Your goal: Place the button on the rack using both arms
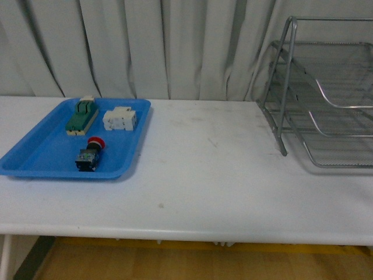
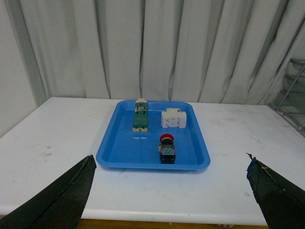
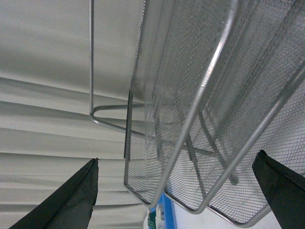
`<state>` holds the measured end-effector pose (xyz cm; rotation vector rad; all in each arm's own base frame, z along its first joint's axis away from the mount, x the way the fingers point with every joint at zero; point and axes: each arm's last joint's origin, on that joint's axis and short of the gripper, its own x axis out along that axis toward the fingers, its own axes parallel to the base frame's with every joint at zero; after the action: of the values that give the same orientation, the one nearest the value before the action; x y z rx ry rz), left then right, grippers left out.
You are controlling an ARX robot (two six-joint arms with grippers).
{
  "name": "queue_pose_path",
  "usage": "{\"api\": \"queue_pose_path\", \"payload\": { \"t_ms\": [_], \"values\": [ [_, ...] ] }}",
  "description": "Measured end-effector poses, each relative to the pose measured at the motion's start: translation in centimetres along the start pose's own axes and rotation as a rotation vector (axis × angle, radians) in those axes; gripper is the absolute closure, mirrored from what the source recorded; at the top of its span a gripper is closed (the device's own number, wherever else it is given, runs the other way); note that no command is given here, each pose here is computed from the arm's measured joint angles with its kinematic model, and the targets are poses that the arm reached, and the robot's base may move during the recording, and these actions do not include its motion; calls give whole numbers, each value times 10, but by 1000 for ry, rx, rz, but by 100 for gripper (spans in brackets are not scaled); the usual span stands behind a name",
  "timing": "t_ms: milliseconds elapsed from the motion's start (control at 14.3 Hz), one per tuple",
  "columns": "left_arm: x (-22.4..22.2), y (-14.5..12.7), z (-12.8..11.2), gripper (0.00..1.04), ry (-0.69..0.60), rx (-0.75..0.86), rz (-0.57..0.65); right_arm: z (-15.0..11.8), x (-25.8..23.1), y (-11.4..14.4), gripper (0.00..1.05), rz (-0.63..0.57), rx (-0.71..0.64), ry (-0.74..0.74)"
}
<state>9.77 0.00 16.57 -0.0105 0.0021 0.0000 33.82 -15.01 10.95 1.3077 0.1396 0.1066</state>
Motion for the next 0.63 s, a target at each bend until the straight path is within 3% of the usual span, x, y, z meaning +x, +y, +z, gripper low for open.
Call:
{"api": "queue_pose_path", "payload": {
  "t_ms": [210, 629],
  "values": [
    [0, 0, 0, 7, 0, 0, 0, -6, 7, -25, 6, -45, 35, 24],
    [0, 0, 0, 7, 0, 0, 0, -14, 17, -47, 6, -95, 43, 44]
  ]
}}
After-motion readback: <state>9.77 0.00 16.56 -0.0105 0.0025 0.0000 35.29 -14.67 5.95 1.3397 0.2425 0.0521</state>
